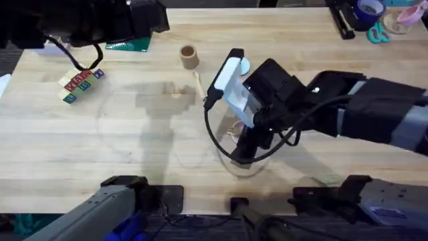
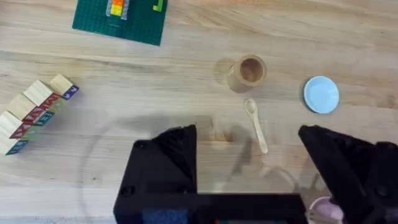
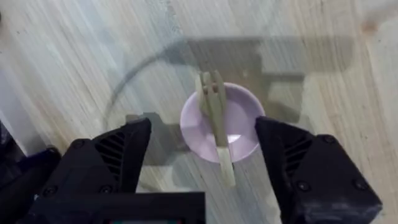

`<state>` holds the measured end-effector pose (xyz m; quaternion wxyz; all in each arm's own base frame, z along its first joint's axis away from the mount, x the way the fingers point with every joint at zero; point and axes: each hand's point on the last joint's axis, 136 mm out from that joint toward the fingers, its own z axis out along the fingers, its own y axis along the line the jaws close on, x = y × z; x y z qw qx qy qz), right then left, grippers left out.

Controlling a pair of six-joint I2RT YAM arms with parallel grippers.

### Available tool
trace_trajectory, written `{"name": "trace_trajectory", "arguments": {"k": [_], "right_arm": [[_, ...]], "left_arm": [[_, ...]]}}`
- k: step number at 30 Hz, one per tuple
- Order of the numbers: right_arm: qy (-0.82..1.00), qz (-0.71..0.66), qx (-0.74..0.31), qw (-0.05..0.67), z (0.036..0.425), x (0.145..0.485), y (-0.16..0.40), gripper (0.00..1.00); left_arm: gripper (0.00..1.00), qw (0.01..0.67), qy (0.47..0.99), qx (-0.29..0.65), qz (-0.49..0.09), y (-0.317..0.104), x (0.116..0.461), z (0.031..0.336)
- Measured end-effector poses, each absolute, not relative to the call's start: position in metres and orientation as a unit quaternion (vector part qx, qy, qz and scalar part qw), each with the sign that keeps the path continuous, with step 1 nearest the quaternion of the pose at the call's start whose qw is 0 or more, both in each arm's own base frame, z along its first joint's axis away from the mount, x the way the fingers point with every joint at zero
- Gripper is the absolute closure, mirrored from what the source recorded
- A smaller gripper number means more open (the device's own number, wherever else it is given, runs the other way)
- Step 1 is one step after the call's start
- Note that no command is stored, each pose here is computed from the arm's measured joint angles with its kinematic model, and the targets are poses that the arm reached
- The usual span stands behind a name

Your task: Pick up a utensil and set it on the pink plate, then put the other utensil in the container.

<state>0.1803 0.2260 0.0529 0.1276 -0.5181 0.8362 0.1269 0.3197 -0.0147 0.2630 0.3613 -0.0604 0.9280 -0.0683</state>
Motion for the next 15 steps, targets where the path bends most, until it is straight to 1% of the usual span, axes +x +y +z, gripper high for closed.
{"name": "trace_trajectory", "arguments": {"k": [15], "right_arm": [[0.835,0.128,-0.518,0.133,0.0554,0.1814,0.2270,0.005]], "left_arm": [[0.007,0.361,0.928,-0.060,-0.068,-0.0147,0.3197,0.2630]]}}
